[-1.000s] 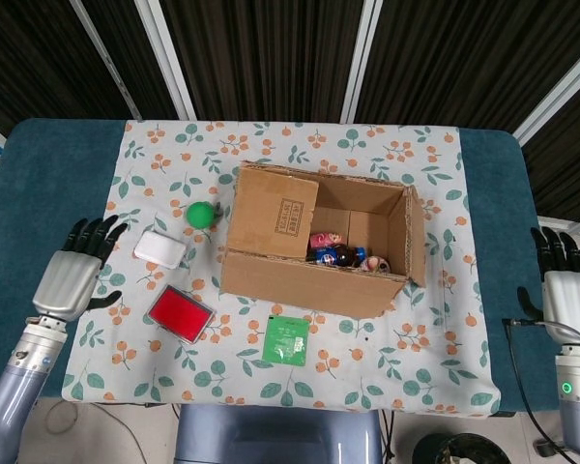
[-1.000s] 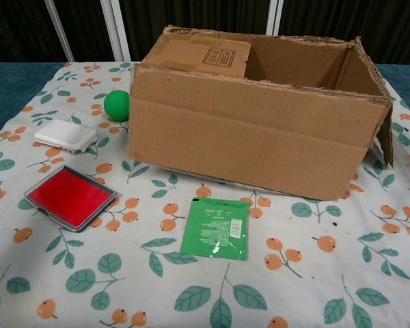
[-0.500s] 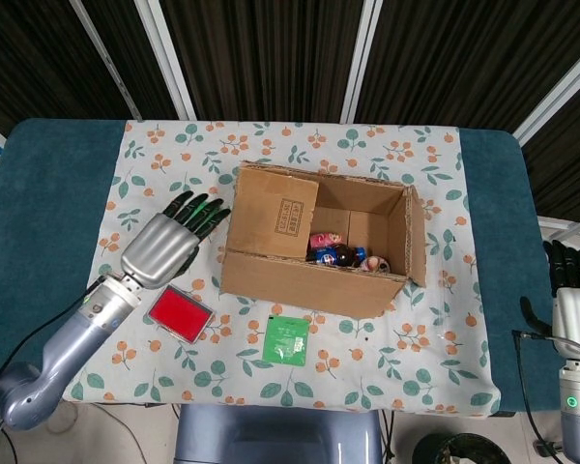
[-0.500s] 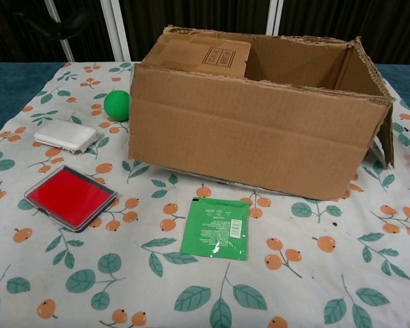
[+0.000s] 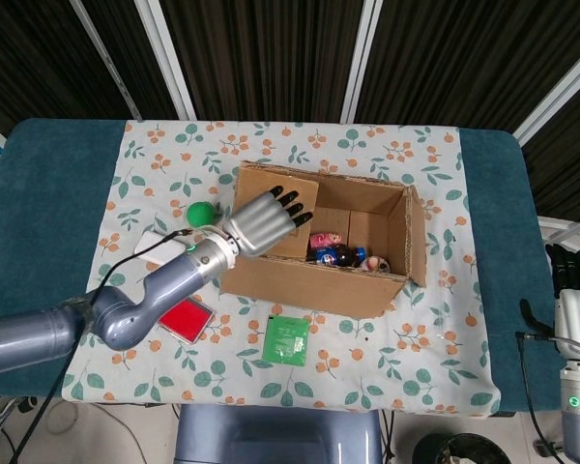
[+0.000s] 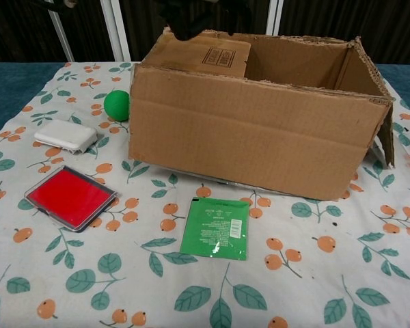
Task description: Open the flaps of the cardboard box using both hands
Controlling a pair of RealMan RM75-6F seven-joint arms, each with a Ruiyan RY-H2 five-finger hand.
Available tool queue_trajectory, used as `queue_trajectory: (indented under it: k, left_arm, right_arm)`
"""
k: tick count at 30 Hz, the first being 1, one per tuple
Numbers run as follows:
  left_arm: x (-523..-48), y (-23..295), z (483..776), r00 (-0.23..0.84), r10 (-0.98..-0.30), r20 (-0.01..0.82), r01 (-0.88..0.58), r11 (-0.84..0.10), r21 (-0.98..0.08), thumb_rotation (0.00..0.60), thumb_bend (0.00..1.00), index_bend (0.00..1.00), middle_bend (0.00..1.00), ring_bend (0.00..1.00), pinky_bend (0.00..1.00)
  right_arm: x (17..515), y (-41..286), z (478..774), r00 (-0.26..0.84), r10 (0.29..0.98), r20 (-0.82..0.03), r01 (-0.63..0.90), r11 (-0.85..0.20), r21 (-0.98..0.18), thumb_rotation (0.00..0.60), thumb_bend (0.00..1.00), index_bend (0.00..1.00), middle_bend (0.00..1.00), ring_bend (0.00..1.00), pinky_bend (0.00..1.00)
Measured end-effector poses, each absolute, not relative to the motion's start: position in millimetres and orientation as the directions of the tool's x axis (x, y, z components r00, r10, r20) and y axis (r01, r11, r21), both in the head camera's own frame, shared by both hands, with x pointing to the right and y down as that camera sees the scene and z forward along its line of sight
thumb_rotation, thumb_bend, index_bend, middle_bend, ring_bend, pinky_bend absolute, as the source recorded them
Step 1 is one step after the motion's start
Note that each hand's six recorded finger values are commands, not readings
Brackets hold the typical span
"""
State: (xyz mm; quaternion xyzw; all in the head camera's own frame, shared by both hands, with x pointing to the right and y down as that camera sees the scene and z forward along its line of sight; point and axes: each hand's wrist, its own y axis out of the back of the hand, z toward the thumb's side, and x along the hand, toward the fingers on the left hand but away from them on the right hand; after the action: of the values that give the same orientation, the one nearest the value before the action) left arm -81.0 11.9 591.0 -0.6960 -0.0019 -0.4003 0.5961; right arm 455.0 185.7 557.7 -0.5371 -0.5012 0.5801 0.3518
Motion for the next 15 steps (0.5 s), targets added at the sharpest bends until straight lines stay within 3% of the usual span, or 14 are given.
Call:
queue_trajectory:
  k: [6, 15]
  left_arm:
    - [-50, 17, 618, 0.679, -0.412, 0.608, 0.54, -0.281, -0.793, 0.6, 0.86, 0.15, 0.22, 0.11, 0.23]
    - [-19, 22, 637, 0.683, -0.379, 0.624, 0.565, -0.268, -0.781, 0.6, 0.87, 0.15, 0.23, 0.12, 0.23]
  right_arm:
    - [457, 186, 559, -0.181, 0.941, -0.285, 0.138, -0.263, -0.955, 0.6, 0.39, 0.07, 0.1, 0.09, 0.25]
    - [458, 186, 561, -0.186, 0.937, -0.297, 0.146, -0.272, -0.951, 0.6, 0.39, 0.08, 0.1, 0.09, 0.25]
